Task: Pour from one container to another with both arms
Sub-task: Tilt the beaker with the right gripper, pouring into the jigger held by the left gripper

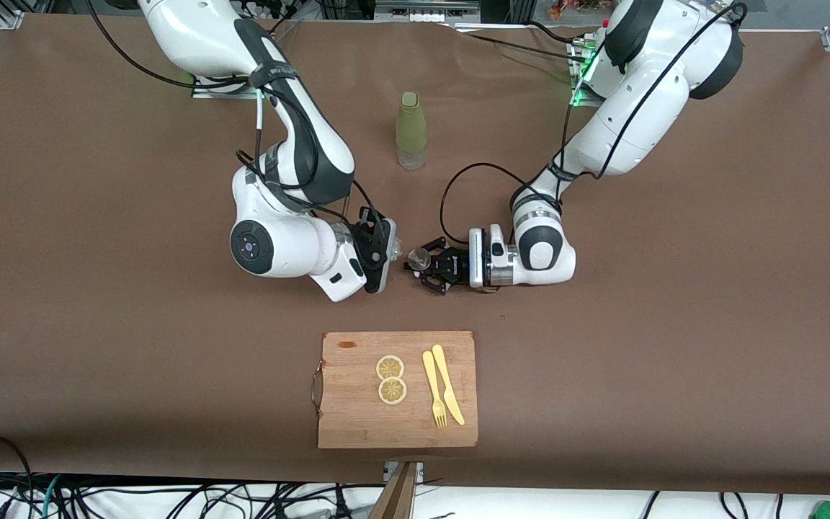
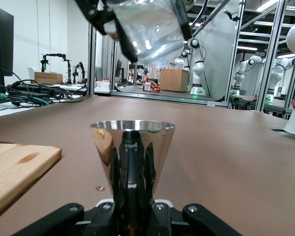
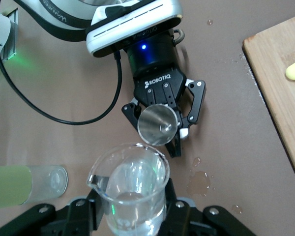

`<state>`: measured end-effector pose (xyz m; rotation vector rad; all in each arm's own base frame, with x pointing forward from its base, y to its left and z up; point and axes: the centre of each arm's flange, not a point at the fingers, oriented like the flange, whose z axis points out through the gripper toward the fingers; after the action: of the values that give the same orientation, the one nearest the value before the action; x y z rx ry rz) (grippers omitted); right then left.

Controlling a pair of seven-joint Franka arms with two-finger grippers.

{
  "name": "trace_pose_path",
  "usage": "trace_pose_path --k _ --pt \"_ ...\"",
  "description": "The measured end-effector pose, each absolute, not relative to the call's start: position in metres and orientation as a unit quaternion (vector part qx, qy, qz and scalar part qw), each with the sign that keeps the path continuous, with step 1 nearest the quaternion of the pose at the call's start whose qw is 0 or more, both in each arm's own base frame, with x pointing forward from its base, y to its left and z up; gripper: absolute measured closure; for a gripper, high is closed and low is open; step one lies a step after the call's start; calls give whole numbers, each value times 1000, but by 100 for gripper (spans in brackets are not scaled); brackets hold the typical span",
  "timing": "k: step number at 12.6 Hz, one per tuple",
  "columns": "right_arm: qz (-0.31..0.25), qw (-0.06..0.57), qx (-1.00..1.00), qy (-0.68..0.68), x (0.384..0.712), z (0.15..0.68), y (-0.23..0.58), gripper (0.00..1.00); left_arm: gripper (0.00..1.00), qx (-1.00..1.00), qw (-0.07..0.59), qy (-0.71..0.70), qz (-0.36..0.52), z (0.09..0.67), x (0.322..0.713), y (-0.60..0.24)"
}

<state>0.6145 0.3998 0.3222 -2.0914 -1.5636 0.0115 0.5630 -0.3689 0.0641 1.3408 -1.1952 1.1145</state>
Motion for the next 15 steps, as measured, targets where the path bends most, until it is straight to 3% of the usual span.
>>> trace_pose_path --k 15 --pt "29 211 -773 -598 594 299 426 51 91 553 488 -492 463 59 562 -372"
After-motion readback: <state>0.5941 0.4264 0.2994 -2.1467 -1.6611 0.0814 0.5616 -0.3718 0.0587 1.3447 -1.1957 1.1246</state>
